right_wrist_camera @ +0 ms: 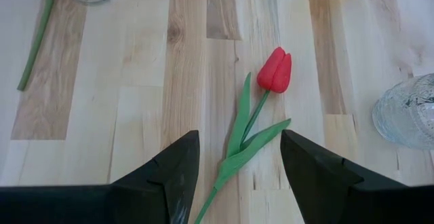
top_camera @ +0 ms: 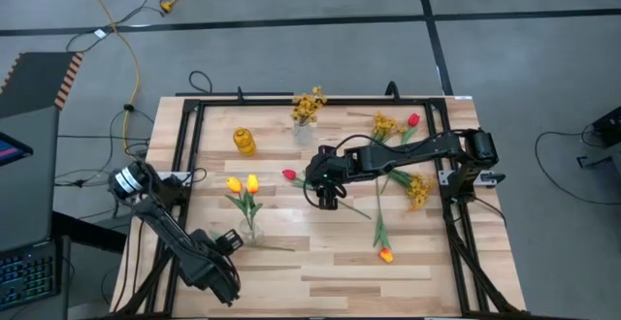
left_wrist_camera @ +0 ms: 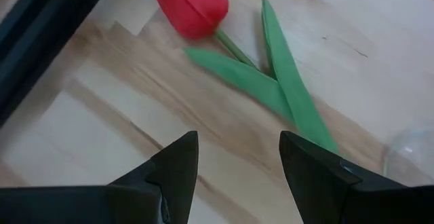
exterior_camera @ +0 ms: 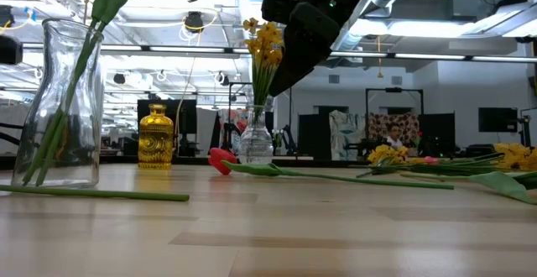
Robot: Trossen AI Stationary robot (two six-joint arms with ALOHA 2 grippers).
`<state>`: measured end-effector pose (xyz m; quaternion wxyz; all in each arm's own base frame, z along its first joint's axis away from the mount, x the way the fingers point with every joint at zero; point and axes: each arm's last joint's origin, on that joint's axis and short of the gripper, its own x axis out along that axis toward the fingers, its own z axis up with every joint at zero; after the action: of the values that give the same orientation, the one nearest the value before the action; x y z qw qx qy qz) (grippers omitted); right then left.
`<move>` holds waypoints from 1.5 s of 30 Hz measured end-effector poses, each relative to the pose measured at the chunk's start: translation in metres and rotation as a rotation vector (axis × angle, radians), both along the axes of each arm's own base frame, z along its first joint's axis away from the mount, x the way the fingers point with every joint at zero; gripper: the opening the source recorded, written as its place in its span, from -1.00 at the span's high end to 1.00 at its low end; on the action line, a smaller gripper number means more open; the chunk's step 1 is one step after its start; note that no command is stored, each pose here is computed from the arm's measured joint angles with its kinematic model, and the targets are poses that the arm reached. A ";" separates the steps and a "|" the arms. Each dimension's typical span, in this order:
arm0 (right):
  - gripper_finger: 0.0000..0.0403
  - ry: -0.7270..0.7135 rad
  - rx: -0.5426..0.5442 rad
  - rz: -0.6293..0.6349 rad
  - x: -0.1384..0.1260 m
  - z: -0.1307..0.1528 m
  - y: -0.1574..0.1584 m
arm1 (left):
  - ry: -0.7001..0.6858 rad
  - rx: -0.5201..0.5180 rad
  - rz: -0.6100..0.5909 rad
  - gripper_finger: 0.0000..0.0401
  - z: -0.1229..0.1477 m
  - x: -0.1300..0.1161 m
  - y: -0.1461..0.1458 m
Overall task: Sort flowers into vase by color
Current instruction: Put the bottom red flower into the yellow vase
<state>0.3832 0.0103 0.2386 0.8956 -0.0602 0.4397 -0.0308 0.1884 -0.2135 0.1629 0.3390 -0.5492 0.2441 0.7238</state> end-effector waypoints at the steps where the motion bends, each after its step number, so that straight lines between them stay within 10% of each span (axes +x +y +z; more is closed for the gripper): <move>1: -0.16 0.000 0.000 0.000 0.000 0.000 0.000 | 0.005 0.005 0.004 0.03 -0.002 0.001 0.000; 45: -0.16 0.000 0.000 0.000 0.000 0.000 0.000 | -0.058 0.137 0.005 0.03 -0.001 0.010 0.014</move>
<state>0.3832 0.0103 0.2386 0.8957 -0.0602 0.4396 -0.0309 0.1980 -0.1991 0.1619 0.3807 -0.5461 0.1826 0.7235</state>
